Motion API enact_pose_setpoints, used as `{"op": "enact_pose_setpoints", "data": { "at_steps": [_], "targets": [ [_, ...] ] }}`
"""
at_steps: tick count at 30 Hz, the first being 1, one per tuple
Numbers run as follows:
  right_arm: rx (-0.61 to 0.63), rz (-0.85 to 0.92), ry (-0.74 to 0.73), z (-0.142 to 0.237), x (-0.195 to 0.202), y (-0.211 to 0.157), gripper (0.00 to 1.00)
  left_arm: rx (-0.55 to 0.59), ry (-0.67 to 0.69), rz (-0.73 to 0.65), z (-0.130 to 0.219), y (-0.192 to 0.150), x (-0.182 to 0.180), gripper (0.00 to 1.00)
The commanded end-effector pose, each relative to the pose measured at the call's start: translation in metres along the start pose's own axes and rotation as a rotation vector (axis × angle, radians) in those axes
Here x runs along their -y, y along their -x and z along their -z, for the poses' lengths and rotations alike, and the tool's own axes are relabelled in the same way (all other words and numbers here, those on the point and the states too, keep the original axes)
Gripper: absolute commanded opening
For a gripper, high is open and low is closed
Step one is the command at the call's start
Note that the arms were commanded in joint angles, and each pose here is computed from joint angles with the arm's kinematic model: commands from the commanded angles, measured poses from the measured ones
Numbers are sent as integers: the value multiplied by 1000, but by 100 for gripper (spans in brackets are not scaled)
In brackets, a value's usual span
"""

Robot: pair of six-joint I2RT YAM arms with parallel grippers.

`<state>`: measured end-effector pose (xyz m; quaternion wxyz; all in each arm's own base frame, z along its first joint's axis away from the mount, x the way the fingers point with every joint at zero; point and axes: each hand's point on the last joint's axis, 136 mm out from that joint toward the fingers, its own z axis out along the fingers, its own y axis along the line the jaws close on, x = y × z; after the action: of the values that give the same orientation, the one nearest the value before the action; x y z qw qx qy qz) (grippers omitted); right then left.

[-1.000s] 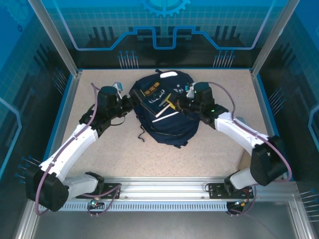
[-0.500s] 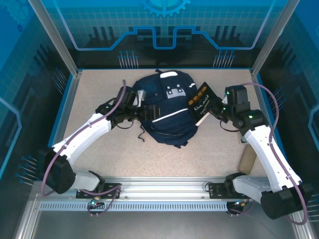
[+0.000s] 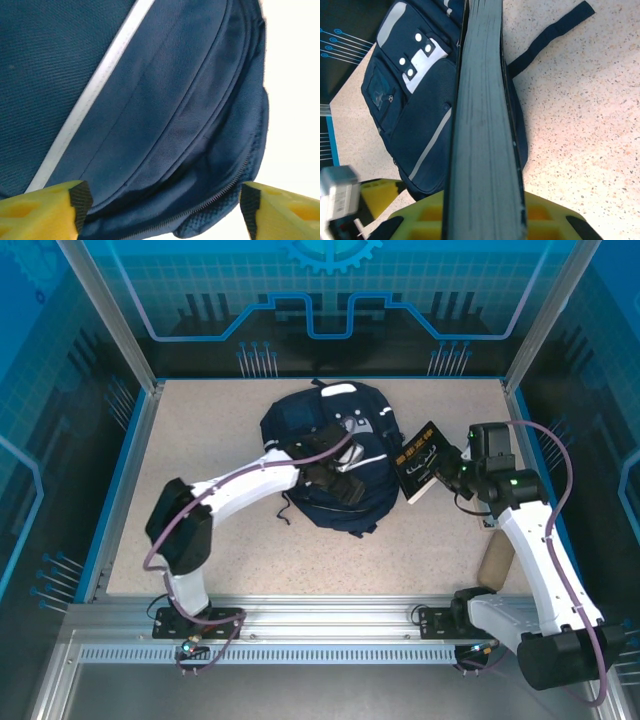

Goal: Pack books, pencil case, and school supplies into a backpack

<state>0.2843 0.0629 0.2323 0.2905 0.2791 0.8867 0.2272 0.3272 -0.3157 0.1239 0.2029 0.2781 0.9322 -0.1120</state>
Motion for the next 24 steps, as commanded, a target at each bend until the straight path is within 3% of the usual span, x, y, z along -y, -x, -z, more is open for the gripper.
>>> {"op": "enact_pose_setpoints", "data": {
  "at_steps": [1, 14, 19, 24],
  "targets": [
    [44, -12, 59, 11, -9, 10, 5, -77, 93, -112, -11, -5, -6, 76],
    [24, -38, 60, 3, -4, 4, 5, -137, 239, -171, -46, 5, -23, 53],
    [6, -51, 85, 0, -8, 2, 5, -176, 225, -177, -55, 0, -21, 56],
    [2, -55, 84, 0, -7, 0, 5, -216, 212, -205, -58, -9, -20, 70]
  ]
}}
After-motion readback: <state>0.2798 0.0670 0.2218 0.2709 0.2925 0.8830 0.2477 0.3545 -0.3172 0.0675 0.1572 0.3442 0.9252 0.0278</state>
